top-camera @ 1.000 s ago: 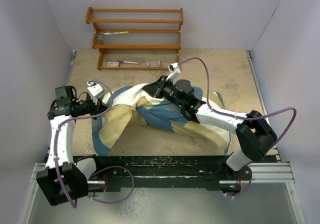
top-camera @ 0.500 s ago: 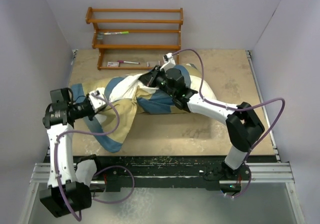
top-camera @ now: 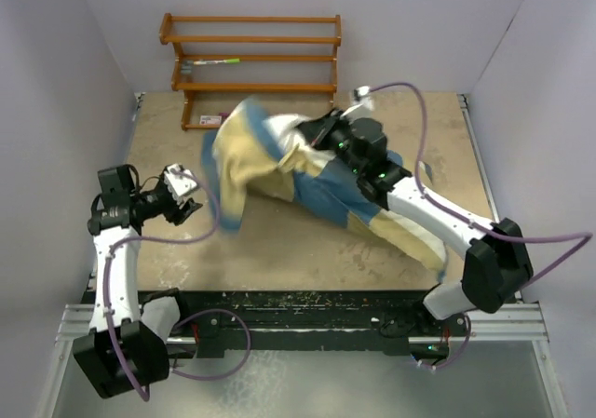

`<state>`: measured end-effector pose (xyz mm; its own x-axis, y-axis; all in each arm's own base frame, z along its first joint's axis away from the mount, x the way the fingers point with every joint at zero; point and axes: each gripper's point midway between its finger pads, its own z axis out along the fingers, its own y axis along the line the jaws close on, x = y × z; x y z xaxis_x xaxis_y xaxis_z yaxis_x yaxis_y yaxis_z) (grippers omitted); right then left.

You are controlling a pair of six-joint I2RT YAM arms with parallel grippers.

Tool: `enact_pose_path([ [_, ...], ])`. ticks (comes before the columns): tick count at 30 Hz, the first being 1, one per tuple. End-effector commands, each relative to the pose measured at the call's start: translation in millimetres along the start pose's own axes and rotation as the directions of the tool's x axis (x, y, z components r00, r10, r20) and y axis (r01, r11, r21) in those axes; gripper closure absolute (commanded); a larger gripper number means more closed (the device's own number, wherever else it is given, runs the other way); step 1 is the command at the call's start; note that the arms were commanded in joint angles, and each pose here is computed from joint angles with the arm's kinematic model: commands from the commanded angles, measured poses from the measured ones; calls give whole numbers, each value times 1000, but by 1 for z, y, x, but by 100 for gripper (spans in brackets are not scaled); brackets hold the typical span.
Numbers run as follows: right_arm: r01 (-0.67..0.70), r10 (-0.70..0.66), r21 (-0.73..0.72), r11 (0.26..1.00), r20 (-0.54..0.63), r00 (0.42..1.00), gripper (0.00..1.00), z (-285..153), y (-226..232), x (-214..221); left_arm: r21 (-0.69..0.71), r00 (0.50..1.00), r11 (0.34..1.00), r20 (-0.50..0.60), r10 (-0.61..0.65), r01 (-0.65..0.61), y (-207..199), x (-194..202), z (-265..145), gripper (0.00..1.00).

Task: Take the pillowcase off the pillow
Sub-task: Remove the pillow from the pillowcase.

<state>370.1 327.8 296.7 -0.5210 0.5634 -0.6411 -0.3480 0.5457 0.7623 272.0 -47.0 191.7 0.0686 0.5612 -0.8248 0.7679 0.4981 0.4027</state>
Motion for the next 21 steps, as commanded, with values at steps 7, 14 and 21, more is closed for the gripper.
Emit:
enact_pose_path([
  [7,124,-112,12,992,521,846,100,-35,32,-115,141,924,970,303,-232,197,23,-201,-80,17],
  [14,166,-168,42,985,423,890,100,-16,24,-57,36,935,995,338,-103,97,48,-223,-75,11],
  [21,166,-165,31,986,366,916,100,6,35,-15,2,971,983,156,-180,182,34,-167,23,12],
])
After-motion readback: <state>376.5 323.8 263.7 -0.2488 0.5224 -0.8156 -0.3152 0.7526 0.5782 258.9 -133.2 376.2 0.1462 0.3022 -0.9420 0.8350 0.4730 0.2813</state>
